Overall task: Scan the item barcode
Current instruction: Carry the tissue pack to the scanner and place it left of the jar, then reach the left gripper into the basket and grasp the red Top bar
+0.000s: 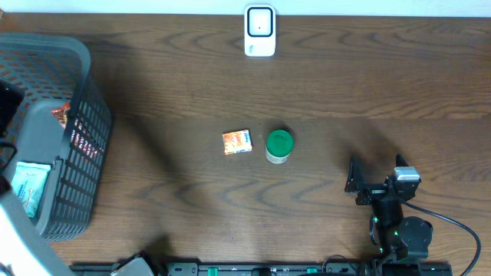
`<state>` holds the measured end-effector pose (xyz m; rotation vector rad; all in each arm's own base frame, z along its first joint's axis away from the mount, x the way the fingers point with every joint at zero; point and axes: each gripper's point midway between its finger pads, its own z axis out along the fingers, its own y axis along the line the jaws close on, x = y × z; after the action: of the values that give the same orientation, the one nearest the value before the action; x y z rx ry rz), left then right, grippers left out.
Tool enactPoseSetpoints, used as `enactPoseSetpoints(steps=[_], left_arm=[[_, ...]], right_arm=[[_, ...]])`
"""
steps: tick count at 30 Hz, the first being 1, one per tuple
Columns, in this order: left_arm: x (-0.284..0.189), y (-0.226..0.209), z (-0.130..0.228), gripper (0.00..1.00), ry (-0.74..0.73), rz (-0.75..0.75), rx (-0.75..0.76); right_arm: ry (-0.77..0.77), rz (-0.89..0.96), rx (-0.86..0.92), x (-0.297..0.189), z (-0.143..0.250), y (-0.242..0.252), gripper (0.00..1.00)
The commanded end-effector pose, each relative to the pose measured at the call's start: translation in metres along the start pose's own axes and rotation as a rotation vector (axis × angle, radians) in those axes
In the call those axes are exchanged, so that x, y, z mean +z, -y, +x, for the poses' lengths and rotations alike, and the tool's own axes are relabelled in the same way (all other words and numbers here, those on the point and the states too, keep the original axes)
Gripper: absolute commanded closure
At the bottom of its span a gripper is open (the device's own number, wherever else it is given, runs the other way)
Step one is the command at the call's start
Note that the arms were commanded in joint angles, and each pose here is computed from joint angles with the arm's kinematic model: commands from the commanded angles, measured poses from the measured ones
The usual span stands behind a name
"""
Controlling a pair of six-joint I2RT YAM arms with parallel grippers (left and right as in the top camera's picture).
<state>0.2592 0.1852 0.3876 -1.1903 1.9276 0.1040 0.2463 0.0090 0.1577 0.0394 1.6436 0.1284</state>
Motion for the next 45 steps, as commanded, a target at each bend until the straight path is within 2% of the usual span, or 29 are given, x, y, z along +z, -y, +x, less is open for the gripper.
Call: enactPoseSetpoints(steps=[1,11,21,31,37,41,42,43,45], left_arm=[[0.070,-0.014,0.036,0.04,-0.228,-0.088,0.043],[0.178,-0.053,0.106,0.04,-0.605,-0.295,0.103],[0.245,-0.079,0.176,0.04,-0.859,-0.400,0.135],[0.265,-0.068,0.219,0.04,-0.952,-0.416,0.211],[0.265,-0.079,0.226,0.04,-0.951,-0.470,0.193],[0.271,-0.094,0.252,0.04,-0.976,-0.482,0.196],[0.272,-0.096,0.256,0.05,-0.980,-0.484,0.196],[0.272,-0.097,0.258,0.11,-0.983,-0.485,0.197],[0.271,-0.100,0.262,0.31,-0.991,-0.490,0.197]], right_arm=[[-0.001,-0.003,0.012,0.000,0.001,-0.001,0.01],[-0.001,-0.003,0.012,0.000,0.001,-0.001,0.01],[-0.001,-0.003,0.012,0.000,0.001,-0.001,0.01],[-0.001,-0.003,0.012,0.000,0.001,-0.001,0.01],[-0.001,-0.003,0.013,0.000,0.001,-0.001,0.01],[-0.001,-0.003,0.012,0.000,0.001,-0.001,0.01],[-0.001,-0.003,0.012,0.000,0.001,-0.001,0.01],[-0.001,-0.003,0.012,0.000,0.001,-0.001,0.01],[-0.001,-0.003,0.012,0.000,0.001,-0.001,0.01]])
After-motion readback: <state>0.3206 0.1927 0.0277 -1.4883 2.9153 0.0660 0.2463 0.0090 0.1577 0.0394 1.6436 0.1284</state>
